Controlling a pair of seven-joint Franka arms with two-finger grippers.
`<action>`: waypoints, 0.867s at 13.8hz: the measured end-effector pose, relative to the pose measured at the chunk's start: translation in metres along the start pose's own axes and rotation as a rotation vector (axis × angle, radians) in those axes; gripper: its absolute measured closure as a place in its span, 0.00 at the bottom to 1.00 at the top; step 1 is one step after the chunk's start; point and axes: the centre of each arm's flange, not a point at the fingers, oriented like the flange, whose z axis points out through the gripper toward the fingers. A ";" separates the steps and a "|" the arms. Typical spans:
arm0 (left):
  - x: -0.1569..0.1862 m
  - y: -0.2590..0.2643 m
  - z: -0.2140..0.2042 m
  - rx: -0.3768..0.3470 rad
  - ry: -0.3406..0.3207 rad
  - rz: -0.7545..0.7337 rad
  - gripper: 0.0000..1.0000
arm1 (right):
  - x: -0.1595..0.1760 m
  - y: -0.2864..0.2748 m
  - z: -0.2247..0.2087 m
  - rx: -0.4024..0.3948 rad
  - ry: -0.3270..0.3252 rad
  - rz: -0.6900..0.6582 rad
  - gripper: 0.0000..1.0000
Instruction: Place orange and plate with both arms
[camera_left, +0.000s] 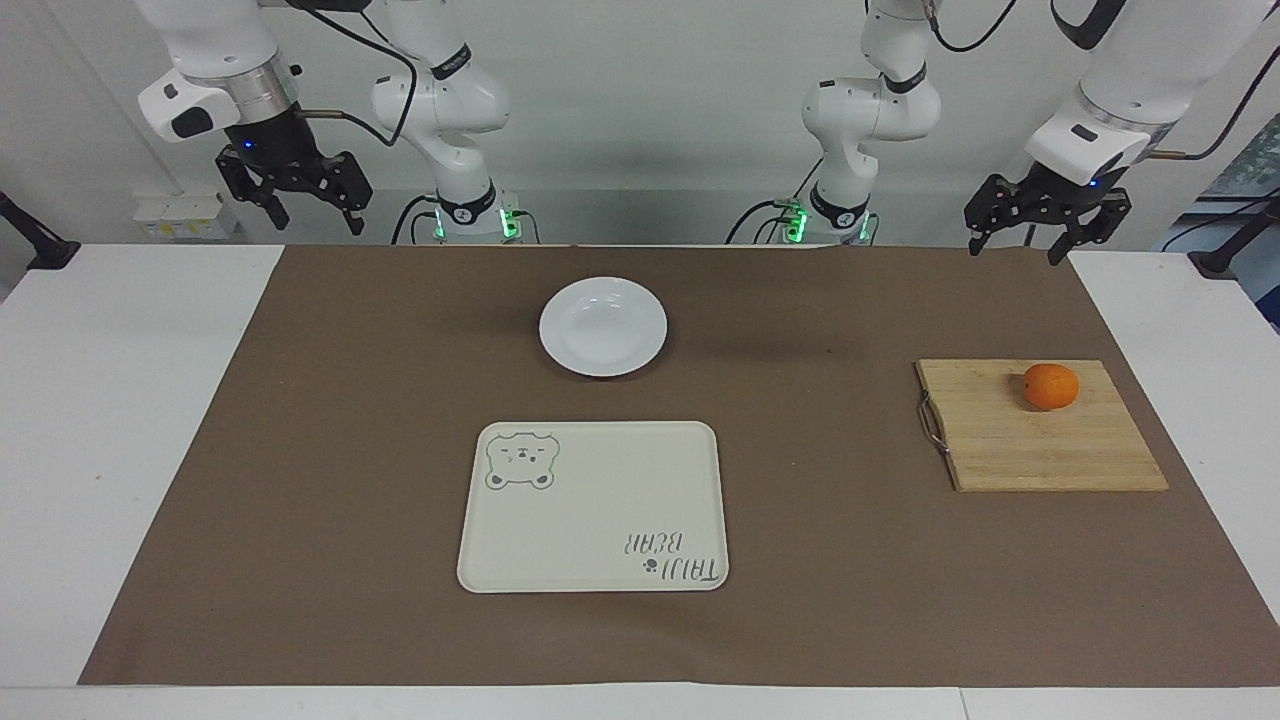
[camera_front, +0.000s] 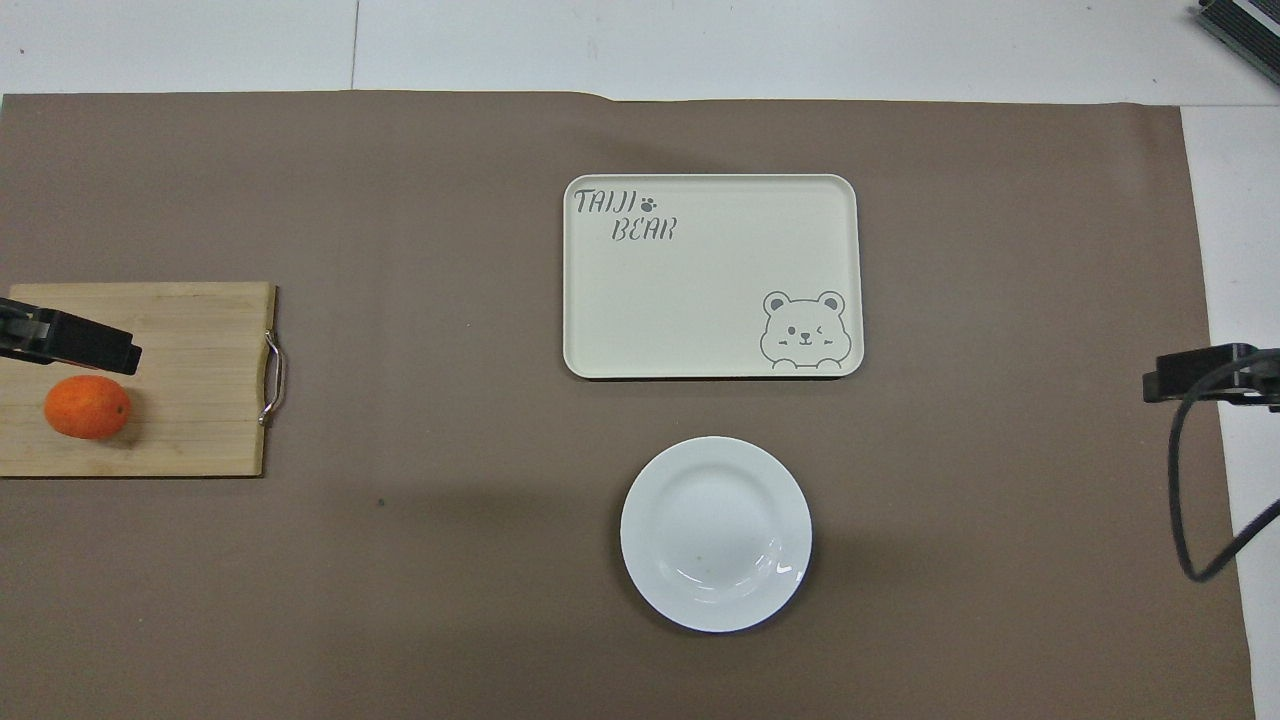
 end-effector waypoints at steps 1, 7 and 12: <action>0.000 0.000 0.000 0.000 0.000 0.000 0.00 | 0.000 -0.001 0.000 0.000 0.000 -0.002 0.00; 0.001 0.000 -0.001 0.011 0.004 0.001 0.00 | 0.000 -0.001 0.000 0.000 0.000 -0.002 0.00; 0.002 0.006 -0.002 0.052 0.007 0.017 0.00 | 0.001 0.016 0.000 0.001 -0.001 0.031 0.00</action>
